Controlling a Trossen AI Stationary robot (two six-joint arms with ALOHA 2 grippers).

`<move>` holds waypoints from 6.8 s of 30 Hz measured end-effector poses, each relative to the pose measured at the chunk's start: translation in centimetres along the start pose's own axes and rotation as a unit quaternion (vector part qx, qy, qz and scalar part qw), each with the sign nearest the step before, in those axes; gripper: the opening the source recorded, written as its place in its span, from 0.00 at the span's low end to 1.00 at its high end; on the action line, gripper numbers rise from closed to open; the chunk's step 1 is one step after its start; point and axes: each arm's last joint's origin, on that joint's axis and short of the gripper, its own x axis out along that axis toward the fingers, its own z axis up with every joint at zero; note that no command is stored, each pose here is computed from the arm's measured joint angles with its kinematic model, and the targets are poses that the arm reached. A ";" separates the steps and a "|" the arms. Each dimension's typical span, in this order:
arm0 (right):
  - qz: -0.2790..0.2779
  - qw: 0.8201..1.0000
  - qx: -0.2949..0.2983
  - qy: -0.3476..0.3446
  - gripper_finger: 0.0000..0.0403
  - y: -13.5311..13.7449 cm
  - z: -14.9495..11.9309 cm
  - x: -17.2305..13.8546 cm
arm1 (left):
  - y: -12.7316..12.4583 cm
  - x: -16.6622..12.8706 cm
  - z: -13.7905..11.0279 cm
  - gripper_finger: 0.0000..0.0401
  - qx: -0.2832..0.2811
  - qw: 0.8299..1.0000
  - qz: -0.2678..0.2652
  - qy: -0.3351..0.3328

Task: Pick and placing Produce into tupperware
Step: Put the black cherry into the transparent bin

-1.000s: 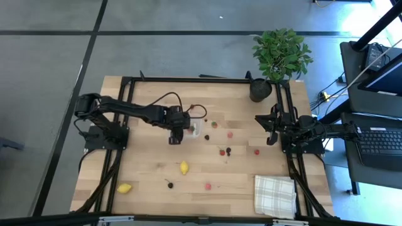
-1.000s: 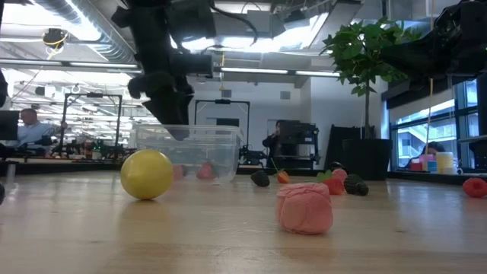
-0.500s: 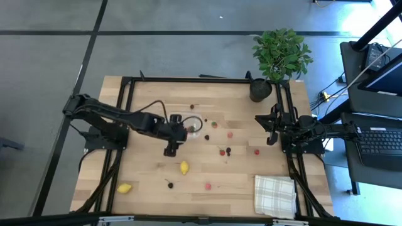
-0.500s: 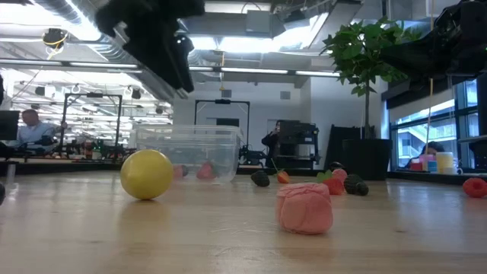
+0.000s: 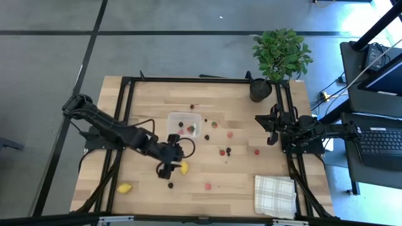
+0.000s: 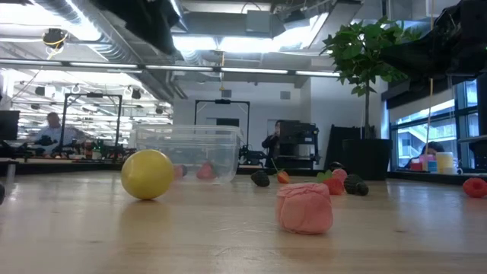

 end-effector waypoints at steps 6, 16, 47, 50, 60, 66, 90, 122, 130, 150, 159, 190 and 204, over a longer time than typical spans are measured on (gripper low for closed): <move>0.000 1.000 0.031 0.000 0.13 0.0 0.0 0.0 | -1.8 -0.3 -0.3 0.53 -0.009 0.999 -0.040 0.000; 0.000 1.000 0.028 0.000 0.13 0.0 0.0 0.0 | -4.8 0.2 -1.5 0.53 0.058 0.996 -0.072 0.021; -0.003 0.999 0.037 0.025 0.13 0.0 -0.5 0.0 | -8.9 8.6 -6.4 0.53 0.087 0.981 -0.058 0.163; -0.003 0.999 0.037 0.025 0.13 0.0 -0.5 0.0 | -8.7 8.7 -6.6 0.53 0.092 0.980 -0.044 0.169; -0.003 0.999 0.037 0.026 0.13 0.0 -0.5 0.0 | -8.8 9.0 -6.8 0.53 0.093 0.980 -0.043 0.170; -0.003 0.999 0.037 0.026 0.13 0.0 -0.5 0.0 | -9.1 9.7 -7.3 0.53 0.093 0.977 -0.054 0.186; -0.003 0.999 0.047 0.026 0.13 0.0 -0.5 0.0 | -9.0 9.8 -7.3 0.47 0.096 0.976 -0.050 0.188; -0.003 0.999 0.045 0.026 0.13 0.0 -0.5 0.0 | -6.4 7.8 -4.0 0.29 0.087 0.968 0.008 0.234; -0.003 0.999 0.036 0.026 0.13 0.0 -0.5 0.0 | -2.5 4.1 -1.3 0.28 0.106 0.969 0.079 0.209; -0.002 0.999 0.019 0.026 0.13 0.0 -0.5 0.0 | 10.2 -1.5 2.5 0.30 0.059 0.953 0.276 0.110; -0.003 0.999 0.018 0.034 0.13 0.0 -0.7 0.0 | 14.3 0.4 1.8 0.30 0.002 0.964 0.224 0.142; -0.005 0.999 0.014 0.052 0.13 -0.1 -1.0 0.0 | 14.8 5.8 -4.4 0.30 -0.021 0.968 0.146 0.205; -0.005 0.999 0.015 0.052 0.13 -0.1 -1.0 0.0 | 14.8 5.8 -4.3 0.30 -0.021 0.969 0.149 0.196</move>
